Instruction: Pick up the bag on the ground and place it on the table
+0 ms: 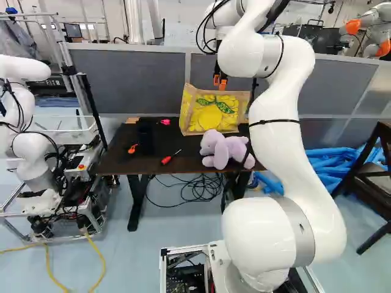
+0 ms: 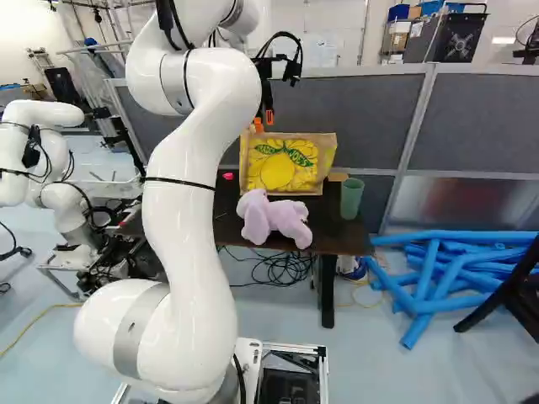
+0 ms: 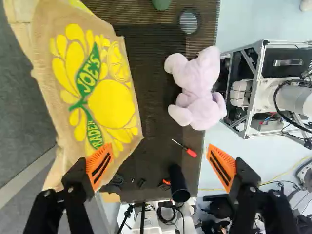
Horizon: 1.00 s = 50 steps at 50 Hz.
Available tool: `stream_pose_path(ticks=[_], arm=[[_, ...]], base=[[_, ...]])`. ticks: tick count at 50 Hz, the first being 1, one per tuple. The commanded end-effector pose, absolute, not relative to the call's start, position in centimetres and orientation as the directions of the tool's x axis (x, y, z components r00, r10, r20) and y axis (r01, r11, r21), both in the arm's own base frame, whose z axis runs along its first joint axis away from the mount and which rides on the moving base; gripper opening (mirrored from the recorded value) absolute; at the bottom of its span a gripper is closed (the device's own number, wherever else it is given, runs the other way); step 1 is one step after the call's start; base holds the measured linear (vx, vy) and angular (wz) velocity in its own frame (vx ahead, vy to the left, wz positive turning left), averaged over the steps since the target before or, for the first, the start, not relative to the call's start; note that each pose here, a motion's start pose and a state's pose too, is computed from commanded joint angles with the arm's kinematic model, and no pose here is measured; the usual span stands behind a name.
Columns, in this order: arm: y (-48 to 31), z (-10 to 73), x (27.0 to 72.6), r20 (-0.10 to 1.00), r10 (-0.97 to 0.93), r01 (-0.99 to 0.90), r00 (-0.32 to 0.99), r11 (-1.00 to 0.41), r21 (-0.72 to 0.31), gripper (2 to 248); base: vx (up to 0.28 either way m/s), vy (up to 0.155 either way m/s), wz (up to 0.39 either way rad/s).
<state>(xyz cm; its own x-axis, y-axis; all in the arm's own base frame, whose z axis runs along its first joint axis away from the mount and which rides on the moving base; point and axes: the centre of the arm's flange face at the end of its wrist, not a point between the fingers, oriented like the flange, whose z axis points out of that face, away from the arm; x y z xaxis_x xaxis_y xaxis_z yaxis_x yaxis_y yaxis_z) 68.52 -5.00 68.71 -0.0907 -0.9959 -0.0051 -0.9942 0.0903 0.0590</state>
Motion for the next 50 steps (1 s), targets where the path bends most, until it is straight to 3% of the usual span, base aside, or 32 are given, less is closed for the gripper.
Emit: stream_pose_path(ticks=[50], arm=[[-5.0,68.71,68.52,-0.005,-0.996,-0.994,-0.091,0.09,0.059,247]], base=[[-0.268,0.001,0.008]])
